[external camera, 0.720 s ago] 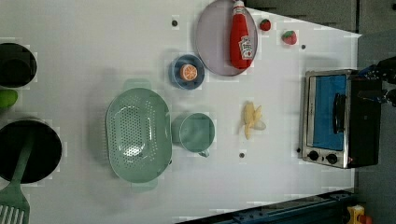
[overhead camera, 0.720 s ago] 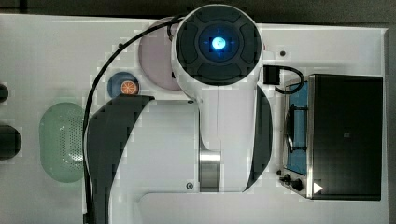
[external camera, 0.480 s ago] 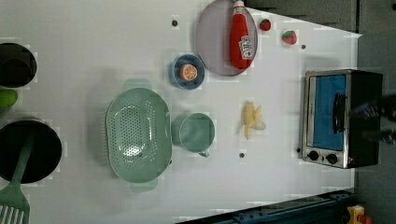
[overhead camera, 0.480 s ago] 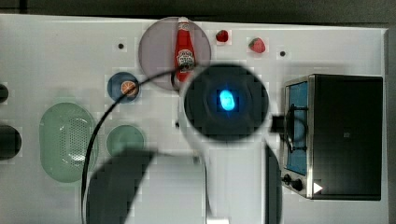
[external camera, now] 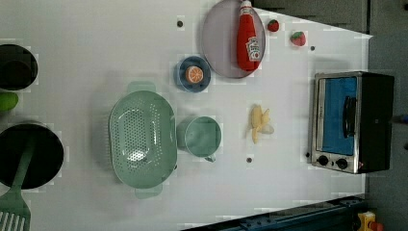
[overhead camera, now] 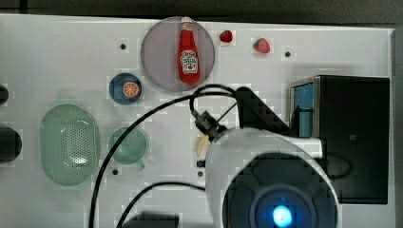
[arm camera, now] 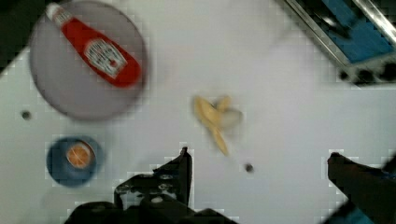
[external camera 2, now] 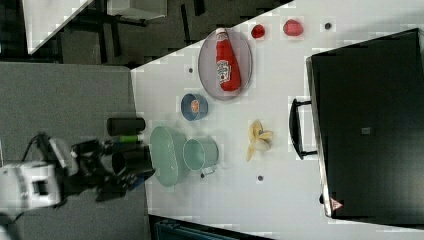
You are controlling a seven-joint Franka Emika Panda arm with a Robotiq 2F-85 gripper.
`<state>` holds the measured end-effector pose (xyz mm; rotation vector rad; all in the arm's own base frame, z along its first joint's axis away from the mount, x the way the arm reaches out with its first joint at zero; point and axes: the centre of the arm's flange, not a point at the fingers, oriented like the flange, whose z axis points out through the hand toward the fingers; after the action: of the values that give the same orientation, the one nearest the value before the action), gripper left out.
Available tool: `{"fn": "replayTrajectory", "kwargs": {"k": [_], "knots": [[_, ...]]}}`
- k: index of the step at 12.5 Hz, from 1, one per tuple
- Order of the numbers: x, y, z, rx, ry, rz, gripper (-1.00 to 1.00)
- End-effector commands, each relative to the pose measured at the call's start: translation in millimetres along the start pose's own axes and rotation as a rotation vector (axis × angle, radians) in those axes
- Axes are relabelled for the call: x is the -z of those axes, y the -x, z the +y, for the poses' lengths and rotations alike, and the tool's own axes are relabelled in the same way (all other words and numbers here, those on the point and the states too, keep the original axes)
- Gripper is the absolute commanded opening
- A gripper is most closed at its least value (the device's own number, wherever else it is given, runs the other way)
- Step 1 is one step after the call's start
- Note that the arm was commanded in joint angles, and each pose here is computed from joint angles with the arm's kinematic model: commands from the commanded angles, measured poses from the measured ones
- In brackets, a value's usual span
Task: Pick Banana and place it in mug.
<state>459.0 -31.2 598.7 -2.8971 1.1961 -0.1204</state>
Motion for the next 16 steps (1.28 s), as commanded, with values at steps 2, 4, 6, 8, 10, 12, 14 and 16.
{"fn": "replayTrajectory", "kwargs": {"k": [2, 4, 6, 8, 10, 12, 14, 16], "knots": [[-149, -5, 4, 0.088, 0.097, -0.152, 1.0], [-195, -4, 4, 0.204, 0.082, -0.147, 1.0], [-240, -3, 4, 0.336, 0.067, -0.14, 1.0], [-282, 0, 5, 0.48, 0.058, -0.14, 1.0], [-321, 4, 8, 0.625, 0.054, -0.152, 1.0], [-356, 7, 10, 0.73, 0.051, -0.162, 1.0], [-388, 8, 10, 0.751, 0.049, -0.151, 1.0], [-415, 11, 10, 0.756, 0.045, -0.134, 1.0]]}}
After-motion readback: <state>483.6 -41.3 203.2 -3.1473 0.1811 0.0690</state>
